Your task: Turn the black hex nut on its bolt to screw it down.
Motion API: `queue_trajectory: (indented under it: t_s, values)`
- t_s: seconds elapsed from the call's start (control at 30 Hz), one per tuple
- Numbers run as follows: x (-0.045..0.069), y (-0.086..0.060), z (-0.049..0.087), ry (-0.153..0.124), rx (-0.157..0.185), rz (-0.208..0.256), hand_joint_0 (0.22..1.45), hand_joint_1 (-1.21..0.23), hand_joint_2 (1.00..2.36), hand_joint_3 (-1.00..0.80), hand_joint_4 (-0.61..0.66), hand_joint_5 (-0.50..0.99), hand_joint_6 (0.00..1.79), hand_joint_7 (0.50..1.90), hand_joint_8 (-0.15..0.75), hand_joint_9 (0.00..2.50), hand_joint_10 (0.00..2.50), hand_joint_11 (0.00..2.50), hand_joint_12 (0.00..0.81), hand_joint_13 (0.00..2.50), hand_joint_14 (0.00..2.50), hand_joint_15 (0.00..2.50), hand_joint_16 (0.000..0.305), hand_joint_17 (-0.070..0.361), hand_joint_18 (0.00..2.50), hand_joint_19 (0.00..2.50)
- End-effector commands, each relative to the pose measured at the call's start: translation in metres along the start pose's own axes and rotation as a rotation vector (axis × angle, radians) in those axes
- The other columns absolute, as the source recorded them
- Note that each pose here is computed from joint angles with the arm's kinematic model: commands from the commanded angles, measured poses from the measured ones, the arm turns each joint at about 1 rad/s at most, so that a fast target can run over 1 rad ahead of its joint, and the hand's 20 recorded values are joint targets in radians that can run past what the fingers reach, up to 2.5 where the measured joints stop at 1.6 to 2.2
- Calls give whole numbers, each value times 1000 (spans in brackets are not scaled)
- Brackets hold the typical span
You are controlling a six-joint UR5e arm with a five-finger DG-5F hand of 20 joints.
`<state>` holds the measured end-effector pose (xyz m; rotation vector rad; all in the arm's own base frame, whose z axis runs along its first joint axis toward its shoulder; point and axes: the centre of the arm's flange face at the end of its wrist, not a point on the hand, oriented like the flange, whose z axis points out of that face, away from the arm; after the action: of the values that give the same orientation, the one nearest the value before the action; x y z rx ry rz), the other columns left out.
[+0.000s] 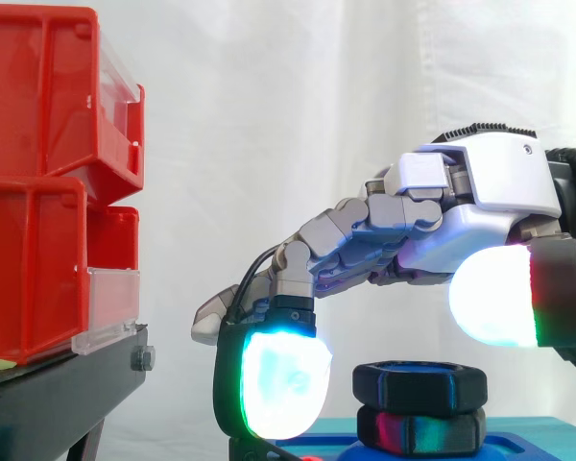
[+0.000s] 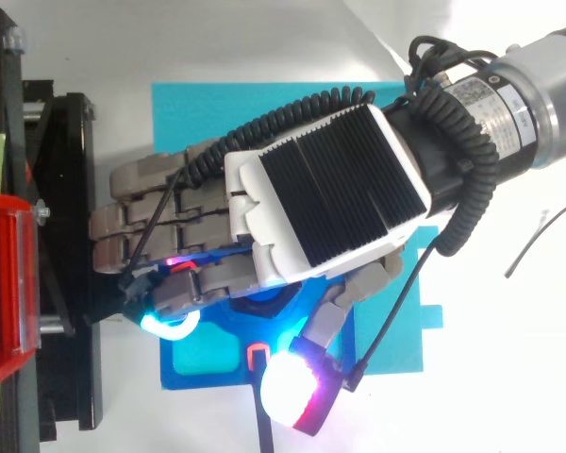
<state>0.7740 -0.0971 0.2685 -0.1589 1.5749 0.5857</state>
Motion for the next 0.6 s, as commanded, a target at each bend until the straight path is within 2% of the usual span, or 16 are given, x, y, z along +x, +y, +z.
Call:
queue_trajectory:
  t_s: [0.0,0.17,0.4,0.57]
  values:
    - [0,-2,-2,1,3,1,433,-325,1000,-500,343,-214,764,679,326,346,5,245,366,329,0,5,52,117,244,87]
    - [-1,-5,-4,0,5,1,436,-337,1000,-500,349,-223,828,621,328,372,6,274,368,347,0,24,52,118,257,88]
    - [0,-3,-6,18,-17,5,436,-344,1000,-500,350,-222,854,616,334,398,6,308,370,363,0,35,52,118,270,91]
    - [0,-4,-8,21,-28,5,437,-345,1000,-500,352,-220,857,609,335,401,6,320,372,369,0,40,52,118,272,93]
